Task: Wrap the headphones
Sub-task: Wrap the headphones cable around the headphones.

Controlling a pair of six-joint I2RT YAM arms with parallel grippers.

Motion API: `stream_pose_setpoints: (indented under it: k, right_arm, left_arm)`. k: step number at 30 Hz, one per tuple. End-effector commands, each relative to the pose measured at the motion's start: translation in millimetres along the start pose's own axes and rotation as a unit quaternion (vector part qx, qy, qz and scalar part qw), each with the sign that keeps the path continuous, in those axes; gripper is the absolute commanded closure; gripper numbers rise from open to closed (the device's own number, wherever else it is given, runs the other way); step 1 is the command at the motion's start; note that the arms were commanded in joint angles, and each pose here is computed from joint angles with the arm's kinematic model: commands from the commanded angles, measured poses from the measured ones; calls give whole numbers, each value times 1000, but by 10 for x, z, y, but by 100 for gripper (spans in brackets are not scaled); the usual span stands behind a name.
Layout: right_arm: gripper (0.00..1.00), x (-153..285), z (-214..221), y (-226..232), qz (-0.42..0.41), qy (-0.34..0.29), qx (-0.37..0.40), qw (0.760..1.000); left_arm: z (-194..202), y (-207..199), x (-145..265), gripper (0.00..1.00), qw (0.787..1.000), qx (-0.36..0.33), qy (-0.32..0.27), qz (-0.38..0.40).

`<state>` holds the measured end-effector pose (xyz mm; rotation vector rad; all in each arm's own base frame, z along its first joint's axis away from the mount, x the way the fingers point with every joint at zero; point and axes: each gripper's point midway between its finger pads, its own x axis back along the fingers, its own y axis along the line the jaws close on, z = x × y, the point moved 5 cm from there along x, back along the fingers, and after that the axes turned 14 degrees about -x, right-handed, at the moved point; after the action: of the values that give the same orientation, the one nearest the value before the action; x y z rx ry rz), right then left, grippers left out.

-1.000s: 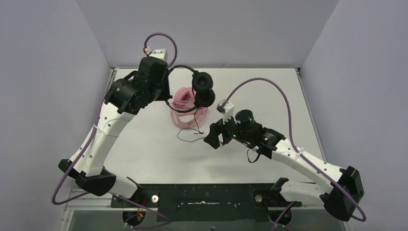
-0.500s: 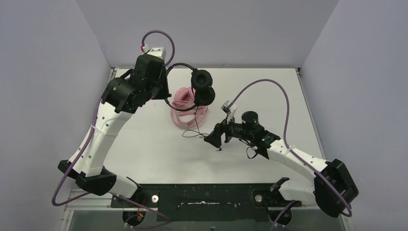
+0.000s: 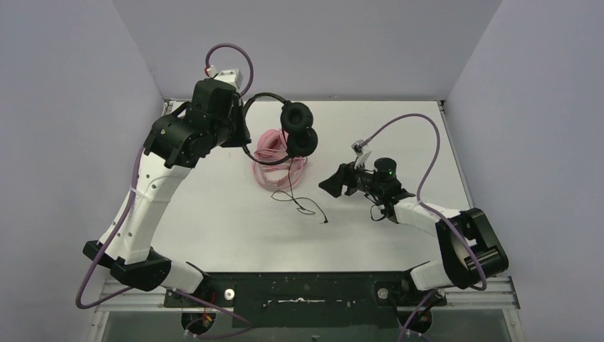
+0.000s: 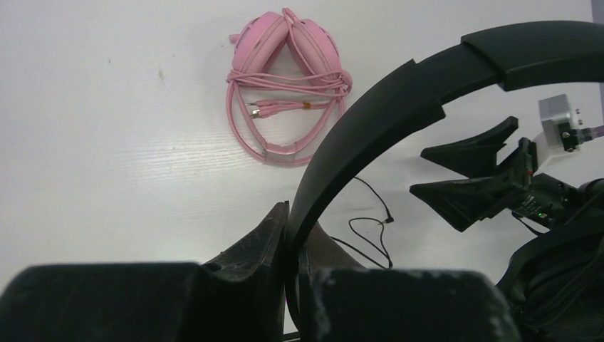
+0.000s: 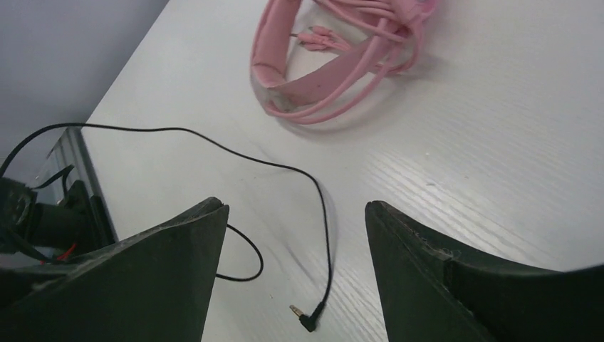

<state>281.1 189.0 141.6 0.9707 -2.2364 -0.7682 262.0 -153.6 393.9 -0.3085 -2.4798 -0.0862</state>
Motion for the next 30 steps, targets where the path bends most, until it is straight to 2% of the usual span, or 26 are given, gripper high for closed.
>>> stream_pose_setpoints:
  k: [1,4,6,9,13,15,18,23,30]
  right_arm:
    - [28,-90,-269,652,-184,-34,102,977]
    - [31,-11,-264,1042,-283,-38,121,951]
    - [29,15,-189,1204,-319,-38,140,936]
    - [27,-78,-114,1214,-304,-52,162,937]
    - [29,-226,-189,840,-185,-96,211,955]
    - [34,-334,-275,690,-166,-97,219,956]
    - [38,-462,-352,601,-189,-98,220,952]
    - [39,-742,-80,716,-258,-46,257,930]
    - [36,-962,181,1002,-355,-52,211,909]
  left_arm:
    - [-247,-16,268,100,997,17,-65,36]
    - [-237,-2,271,100,997,19,-66,35]
    - [-238,0,269,100,997,20,-66,36]
    - [-245,-9,276,100,997,21,-68,41]
    - [-244,-12,300,100,996,21,-70,46]
    - [-242,-5,317,100,996,20,-71,45]
    - [-243,-2,331,100,996,21,-72,47]
    - [-247,-26,316,100,996,23,-71,54]
    - [-257,-35,315,100,995,23,-71,60]
